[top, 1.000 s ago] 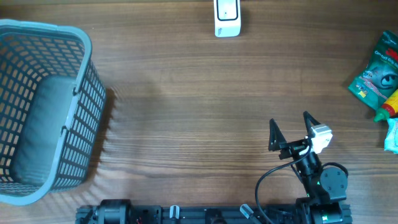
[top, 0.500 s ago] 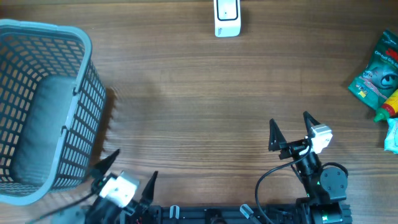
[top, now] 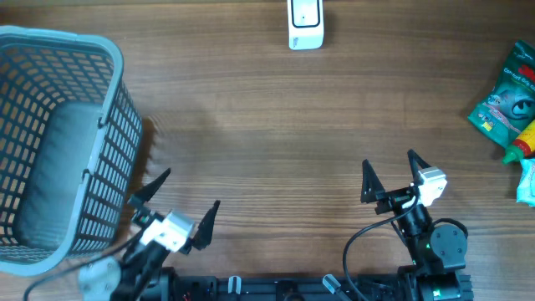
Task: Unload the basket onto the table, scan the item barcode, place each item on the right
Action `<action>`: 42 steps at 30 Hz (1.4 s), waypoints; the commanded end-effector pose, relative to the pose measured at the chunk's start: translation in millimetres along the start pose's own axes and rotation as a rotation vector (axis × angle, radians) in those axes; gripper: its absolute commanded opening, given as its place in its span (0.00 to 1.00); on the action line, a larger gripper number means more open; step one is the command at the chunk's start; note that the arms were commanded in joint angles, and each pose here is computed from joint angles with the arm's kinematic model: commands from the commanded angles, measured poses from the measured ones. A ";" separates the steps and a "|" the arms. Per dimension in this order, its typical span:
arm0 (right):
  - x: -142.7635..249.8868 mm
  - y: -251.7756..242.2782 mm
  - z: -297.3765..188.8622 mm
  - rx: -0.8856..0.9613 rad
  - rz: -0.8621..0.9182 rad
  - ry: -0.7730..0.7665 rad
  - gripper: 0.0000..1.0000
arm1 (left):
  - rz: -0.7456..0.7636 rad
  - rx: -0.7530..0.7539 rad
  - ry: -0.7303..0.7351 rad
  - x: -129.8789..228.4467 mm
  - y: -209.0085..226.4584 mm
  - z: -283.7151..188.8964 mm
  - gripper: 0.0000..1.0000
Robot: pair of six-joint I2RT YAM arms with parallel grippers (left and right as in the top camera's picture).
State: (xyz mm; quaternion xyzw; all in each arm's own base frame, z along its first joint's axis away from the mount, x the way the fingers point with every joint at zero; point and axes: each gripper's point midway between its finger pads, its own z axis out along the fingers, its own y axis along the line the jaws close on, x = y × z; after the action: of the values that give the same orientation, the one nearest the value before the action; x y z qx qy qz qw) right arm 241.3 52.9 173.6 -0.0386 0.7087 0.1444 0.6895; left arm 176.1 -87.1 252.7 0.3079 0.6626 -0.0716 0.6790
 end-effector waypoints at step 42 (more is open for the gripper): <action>-2.4 -1.8 -0.4 0.014 -0.021 -0.012 1.00 | -0.488 -0.548 0.061 126.8 77.5 19.4 1.00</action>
State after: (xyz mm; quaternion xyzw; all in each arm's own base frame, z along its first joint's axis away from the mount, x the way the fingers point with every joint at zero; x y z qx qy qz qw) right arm 241.4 52.5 173.6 -0.0377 0.7087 0.1435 0.6897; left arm 245.6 0.6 160.6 -0.0510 0.7301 -0.0559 0.6791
